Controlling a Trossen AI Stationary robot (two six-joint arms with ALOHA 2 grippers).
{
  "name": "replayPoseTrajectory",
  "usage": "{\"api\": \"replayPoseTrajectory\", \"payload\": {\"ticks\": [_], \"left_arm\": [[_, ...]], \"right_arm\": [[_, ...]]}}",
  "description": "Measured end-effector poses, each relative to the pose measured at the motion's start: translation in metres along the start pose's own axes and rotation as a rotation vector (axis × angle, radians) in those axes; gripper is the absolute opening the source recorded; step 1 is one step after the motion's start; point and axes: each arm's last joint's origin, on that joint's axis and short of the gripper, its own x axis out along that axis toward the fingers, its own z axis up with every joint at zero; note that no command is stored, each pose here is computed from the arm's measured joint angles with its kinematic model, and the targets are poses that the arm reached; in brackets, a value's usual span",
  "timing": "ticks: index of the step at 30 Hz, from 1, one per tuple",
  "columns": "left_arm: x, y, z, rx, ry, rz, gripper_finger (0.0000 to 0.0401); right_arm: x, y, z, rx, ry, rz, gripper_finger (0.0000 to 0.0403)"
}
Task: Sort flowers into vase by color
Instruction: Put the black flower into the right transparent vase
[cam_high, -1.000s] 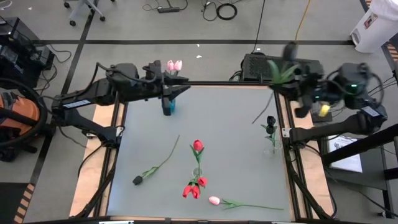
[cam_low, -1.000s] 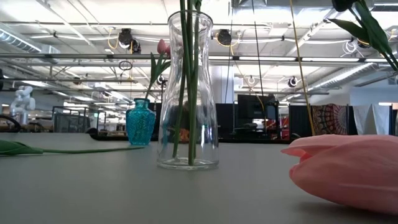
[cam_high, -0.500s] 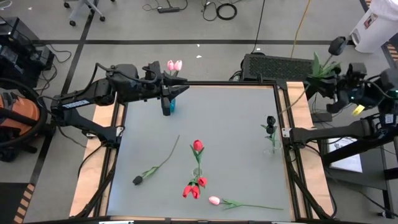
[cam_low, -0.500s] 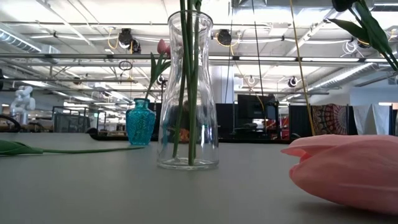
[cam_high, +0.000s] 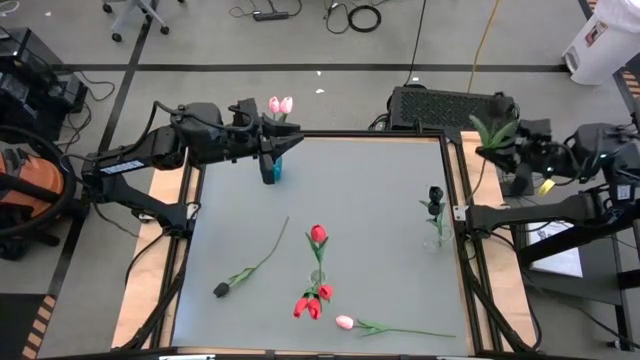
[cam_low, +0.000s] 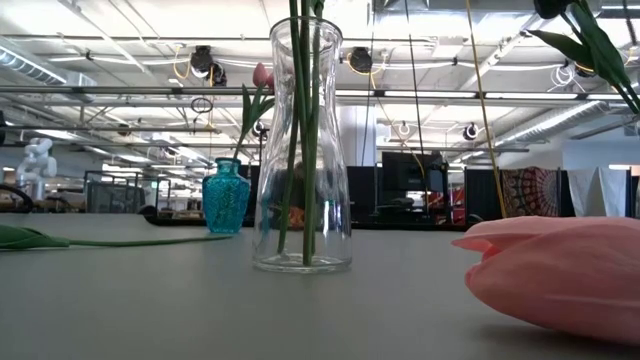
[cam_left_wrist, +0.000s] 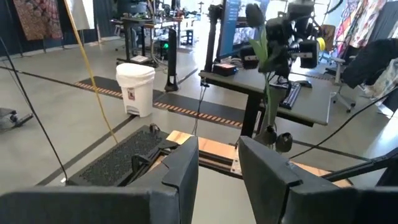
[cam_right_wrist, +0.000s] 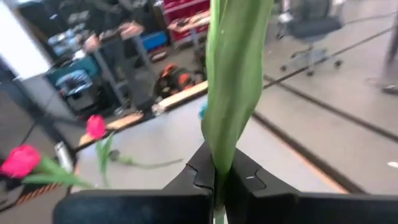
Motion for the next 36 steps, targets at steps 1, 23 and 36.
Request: {"api": "replayPoseTrajectory", "payload": {"ticks": [1,23,36], "left_arm": [[0.0,0.0,0.0,-0.01,0.0,0.0,0.0123],[0.003,0.0,-0.002,-0.045,0.009,0.006,0.0123],[0.011,0.0,-0.006,-0.04,0.024,0.057,0.0123]], "right_arm": [[0.003,0.001,-0.002,0.001,0.018,0.017,0.0004],[-0.028,-0.035,-0.072,0.069,-0.229,0.129,0.0003],[-0.005,-0.046,-0.118,0.171,-0.158,0.127,0.0002]]}}
